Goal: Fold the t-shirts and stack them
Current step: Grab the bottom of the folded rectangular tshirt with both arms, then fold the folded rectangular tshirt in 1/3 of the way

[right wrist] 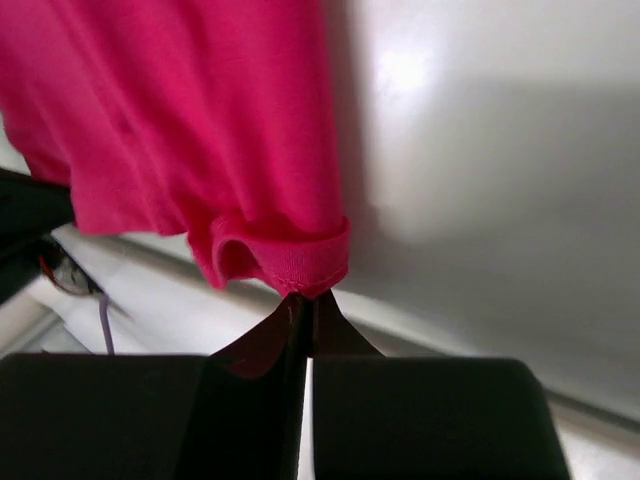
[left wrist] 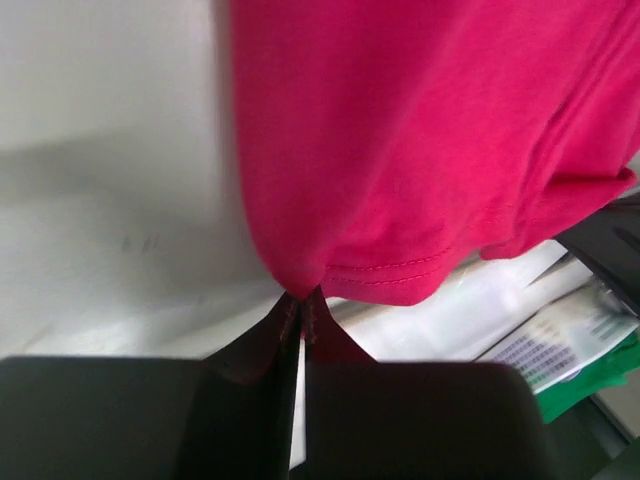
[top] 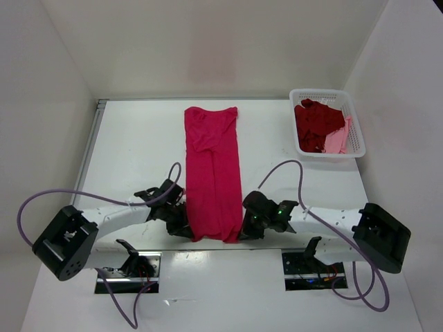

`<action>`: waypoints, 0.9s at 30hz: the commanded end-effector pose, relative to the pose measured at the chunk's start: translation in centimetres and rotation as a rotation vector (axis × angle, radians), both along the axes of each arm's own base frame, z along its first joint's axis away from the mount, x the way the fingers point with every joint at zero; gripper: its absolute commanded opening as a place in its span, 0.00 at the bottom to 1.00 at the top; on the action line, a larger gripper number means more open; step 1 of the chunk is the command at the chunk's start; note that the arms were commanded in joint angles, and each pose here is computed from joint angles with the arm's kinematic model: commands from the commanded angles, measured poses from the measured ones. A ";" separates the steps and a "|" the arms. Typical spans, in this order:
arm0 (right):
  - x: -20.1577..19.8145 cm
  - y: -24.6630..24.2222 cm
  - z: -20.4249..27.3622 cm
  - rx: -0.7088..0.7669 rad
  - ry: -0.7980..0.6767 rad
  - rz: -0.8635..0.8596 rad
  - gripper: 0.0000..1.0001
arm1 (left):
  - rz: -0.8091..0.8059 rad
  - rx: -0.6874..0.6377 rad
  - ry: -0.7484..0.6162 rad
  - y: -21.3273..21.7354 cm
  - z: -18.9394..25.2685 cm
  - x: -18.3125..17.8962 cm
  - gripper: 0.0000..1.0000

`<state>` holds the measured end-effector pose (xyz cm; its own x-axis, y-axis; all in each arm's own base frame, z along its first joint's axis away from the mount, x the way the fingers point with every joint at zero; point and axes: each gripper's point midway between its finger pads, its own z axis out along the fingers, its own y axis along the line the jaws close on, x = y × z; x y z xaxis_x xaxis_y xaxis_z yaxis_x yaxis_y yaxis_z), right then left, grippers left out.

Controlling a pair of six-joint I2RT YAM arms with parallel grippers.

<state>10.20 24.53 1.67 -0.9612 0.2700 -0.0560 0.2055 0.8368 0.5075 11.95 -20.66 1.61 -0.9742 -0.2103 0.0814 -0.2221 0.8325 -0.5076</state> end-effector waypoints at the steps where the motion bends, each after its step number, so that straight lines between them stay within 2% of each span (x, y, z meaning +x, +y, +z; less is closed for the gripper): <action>1: -0.2 1.5 2.9 0.030 -0.021 -0.008 0.01 | -0.080 0.025 0.062 1.3 1.1 -2.7 0.02; 5: 2.4 0.6 6.3 0.002 -0.126 -0.027 0.01 | -0.114 0.006 0.012 0.5 3.7 -1.3 0.00; 6: 2.9 0.1 6.5 -0.020 -0.136 -0.030 0.01 | -0.127 0.006 -0.047 -0.1 5.0 0.3 0.00; 8: 4.4 0.3 7.9 -0.017 -0.184 -0.010 0.01 | -0.145 0.018 -0.059 -0.4 6.0 1.1 0.00; 13: 10.0 -0.9 10.1 -0.037 -0.267 -0.070 0.01 | -0.153 0.076 -0.150 -0.6 7.3 3.8 0.00; 18: 15.5 -0.8 10.7 -0.067 -0.305 -0.066 0.01 | -0.074 0.089 -0.264 -0.3 9.5 9.8 0.00; 22: 20.4 -0.8 12.4 -0.070 -0.369 -0.094 0.01 | 0.045 0.110 -0.322 2.4 9.4 15.8 0.00; 27: 24.9 -1.1 10.4 -0.107 -0.367 -0.111 0.01 | 0.068 0.146 -0.358 3.3 8.7 20.7 0.00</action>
<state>31.78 23.40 11.65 -0.8589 0.3653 -0.3590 0.1656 0.8614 0.4803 29.31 -17.52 10.23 -0.9306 -0.2924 -0.2200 -0.1673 0.8746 -0.4550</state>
